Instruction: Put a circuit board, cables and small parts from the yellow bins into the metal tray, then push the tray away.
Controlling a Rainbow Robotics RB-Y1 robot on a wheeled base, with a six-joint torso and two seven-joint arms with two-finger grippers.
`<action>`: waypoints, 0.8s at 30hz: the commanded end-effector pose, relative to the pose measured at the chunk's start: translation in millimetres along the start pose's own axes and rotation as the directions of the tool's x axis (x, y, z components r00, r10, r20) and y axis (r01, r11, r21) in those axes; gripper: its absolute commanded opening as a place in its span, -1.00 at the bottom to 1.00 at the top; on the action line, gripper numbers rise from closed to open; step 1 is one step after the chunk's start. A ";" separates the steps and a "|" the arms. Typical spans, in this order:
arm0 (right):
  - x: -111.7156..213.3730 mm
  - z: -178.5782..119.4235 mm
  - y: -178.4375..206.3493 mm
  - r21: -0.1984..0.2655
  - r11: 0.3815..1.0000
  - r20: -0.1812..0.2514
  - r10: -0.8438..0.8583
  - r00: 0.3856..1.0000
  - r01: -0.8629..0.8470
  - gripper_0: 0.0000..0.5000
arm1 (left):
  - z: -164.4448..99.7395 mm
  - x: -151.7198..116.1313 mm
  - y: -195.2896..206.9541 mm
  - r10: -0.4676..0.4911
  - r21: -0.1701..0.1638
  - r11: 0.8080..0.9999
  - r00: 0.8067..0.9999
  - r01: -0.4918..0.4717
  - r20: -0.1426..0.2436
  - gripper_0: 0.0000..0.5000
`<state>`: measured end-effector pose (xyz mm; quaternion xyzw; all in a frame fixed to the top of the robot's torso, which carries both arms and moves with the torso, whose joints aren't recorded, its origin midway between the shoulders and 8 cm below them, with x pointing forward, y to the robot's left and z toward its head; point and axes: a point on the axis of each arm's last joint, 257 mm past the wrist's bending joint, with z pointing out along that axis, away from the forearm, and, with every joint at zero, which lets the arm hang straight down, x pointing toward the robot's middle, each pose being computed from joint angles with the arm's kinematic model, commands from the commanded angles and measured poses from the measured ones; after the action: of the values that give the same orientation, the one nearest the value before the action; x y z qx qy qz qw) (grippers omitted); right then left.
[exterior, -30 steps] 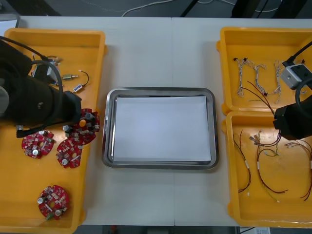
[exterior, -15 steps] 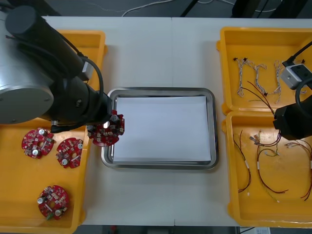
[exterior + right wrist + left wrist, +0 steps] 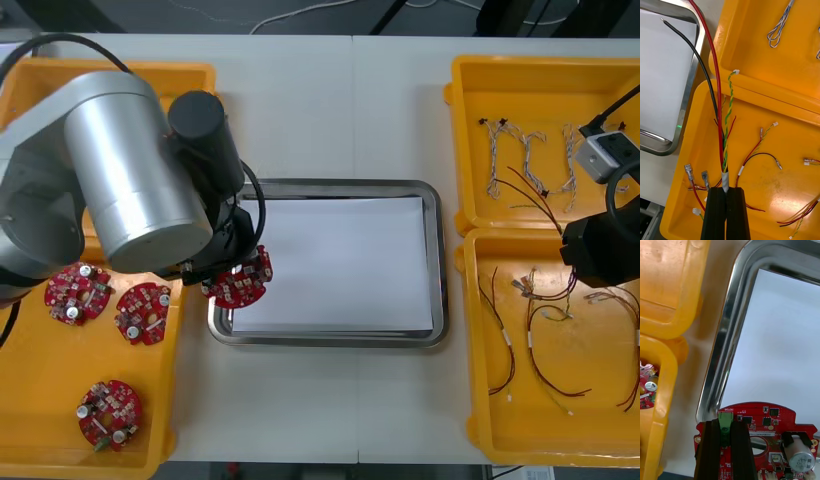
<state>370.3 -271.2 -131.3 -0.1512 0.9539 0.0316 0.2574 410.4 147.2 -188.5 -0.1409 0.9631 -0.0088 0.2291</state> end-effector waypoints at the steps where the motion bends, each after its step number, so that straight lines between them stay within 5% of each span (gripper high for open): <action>1: -9.0 -5.2 8.5 0.000 1.000 0.031 -0.019 0.999 0.019 -1.00 | 2.2 -3.7 -34.5 0.051 0.059 0.997 0.998 -0.054 0.044 -1.00; 8: -9.0 -5.2 8.5 0.000 1.000 0.031 -0.019 0.999 0.019 -1.00 | 20.9 0.2 -52.3 0.064 0.088 0.994 0.996 -0.069 0.060 -1.00; 24: -9.0 -5.2 8.5 0.000 1.000 0.031 -0.019 0.999 0.019 -1.00 | 55.5 14.3 -49.0 0.149 0.087 0.984 0.985 -0.157 0.091 -1.00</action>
<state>370.3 -271.2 -131.3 -0.1512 0.9539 0.0316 0.2574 441.7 105.1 -230.4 -0.0991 0.9549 -0.0361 0.2776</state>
